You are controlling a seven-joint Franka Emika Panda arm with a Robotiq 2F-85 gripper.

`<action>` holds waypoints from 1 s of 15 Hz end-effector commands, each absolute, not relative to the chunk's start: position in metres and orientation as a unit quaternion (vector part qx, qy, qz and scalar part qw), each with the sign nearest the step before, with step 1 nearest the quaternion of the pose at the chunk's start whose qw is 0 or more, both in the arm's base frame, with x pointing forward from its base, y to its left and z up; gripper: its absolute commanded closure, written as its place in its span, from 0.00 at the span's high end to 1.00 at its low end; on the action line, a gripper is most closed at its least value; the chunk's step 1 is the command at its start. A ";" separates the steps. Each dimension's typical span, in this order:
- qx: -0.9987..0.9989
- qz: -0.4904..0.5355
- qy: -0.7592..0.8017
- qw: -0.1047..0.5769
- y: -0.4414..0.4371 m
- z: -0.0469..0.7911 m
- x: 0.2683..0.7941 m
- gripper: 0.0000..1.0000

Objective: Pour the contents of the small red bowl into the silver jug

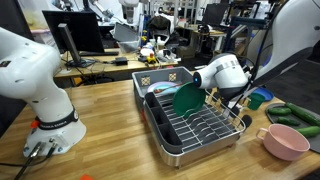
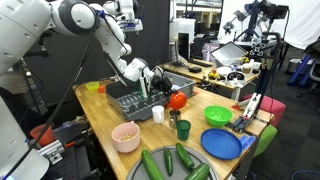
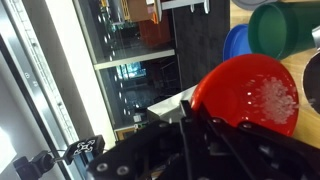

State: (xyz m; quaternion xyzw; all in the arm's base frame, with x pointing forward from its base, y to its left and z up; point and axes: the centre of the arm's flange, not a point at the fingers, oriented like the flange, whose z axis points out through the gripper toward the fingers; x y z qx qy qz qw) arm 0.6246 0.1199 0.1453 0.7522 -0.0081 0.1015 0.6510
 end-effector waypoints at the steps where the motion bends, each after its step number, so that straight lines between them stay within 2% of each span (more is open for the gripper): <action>1: 0.740 0.095 0.002 0.666 0.122 0.142 0.629 0.02; 15: 0.729 0.076 0.002 0.681 0.128 0.129 0.628 0.02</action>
